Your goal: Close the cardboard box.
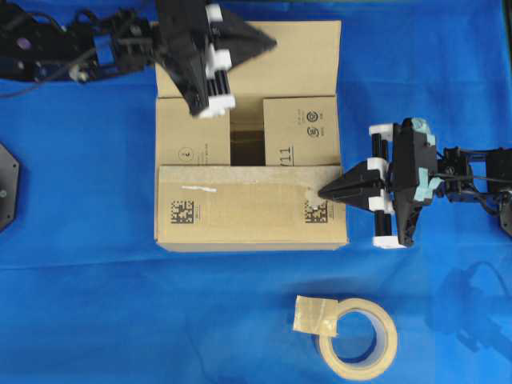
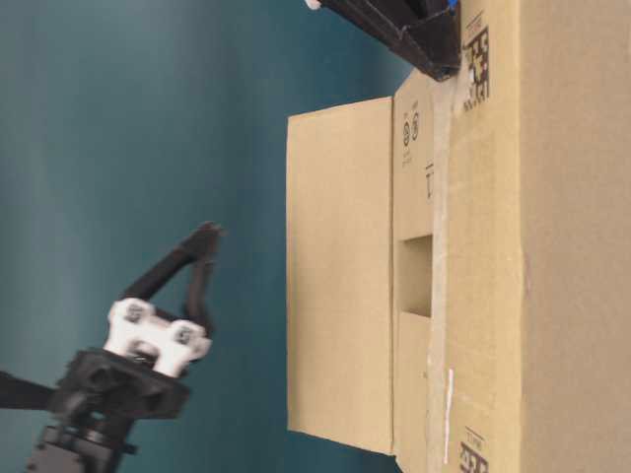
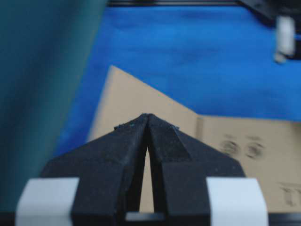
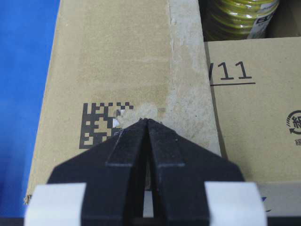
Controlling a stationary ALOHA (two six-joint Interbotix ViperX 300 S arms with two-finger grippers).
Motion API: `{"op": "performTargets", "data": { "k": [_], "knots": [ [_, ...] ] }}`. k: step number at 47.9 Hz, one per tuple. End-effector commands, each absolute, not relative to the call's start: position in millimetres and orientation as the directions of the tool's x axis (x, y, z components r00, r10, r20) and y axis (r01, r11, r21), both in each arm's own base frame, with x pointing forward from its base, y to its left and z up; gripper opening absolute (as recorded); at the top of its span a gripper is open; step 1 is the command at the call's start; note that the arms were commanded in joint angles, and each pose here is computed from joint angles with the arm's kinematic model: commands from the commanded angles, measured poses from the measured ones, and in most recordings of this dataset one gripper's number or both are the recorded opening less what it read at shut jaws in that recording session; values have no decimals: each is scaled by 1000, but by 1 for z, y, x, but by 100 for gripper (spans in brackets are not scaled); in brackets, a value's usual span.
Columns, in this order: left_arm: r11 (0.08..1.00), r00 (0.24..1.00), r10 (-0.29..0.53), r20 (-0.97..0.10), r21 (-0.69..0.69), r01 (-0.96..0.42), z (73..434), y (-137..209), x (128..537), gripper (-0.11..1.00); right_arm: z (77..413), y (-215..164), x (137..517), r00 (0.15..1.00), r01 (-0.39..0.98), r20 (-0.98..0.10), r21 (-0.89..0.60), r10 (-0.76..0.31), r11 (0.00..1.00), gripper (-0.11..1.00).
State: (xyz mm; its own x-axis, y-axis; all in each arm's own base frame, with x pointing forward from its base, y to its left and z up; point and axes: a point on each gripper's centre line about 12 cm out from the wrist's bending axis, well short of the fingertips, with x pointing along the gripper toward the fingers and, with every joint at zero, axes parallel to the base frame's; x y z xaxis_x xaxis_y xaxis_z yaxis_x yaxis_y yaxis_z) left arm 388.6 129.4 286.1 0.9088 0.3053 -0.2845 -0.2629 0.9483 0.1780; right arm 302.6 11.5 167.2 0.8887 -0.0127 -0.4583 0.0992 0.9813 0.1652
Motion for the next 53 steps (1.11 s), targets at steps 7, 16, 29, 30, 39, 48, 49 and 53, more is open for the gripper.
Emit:
{"op": "performTargets", "data": {
  "k": [7, 16, 29, 30, 39, 48, 49, 53],
  "knots": [
    [904, 835, 427, -348, 172, -391, 307, 193, 375, 0, 175, 11, 307, 903, 97, -429, 165, -17, 981, 0],
    [893, 735, 438, -518, 156, -422, 290, 225, 370, 0, 175, 11, 307, 905, 94, -424, 160, -18, 983, 0],
    [906, 669, 391, -632, 137, -400, 271, 225, 372, 0, 175, 10, 307, 905, 93, -424, 156, -18, 983, 0],
    [907, 668, 389, -634, 137, -398, 271, 224, 372, 0, 175, 10, 307, 905, 95, -424, 156, -20, 983, 0],
    [920, 664, 361, -655, 135, -367, 266, 213, 376, 0, 176, 10, 308, 906, 94, -423, 156, -20, 983, 0],
    [926, 641, 342, -687, 128, -356, 261, 209, 375, 0, 176, 10, 308, 908, 95, -419, 156, -21, 983, 0],
    [926, 640, 341, -688, 128, -356, 262, 208, 375, 0, 176, 10, 308, 907, 95, -420, 156, -20, 983, 0],
    [928, 631, 332, -701, 124, -351, 261, 206, 374, 0, 176, 10, 308, 907, 95, -420, 156, -20, 983, 0]
  ]
}}
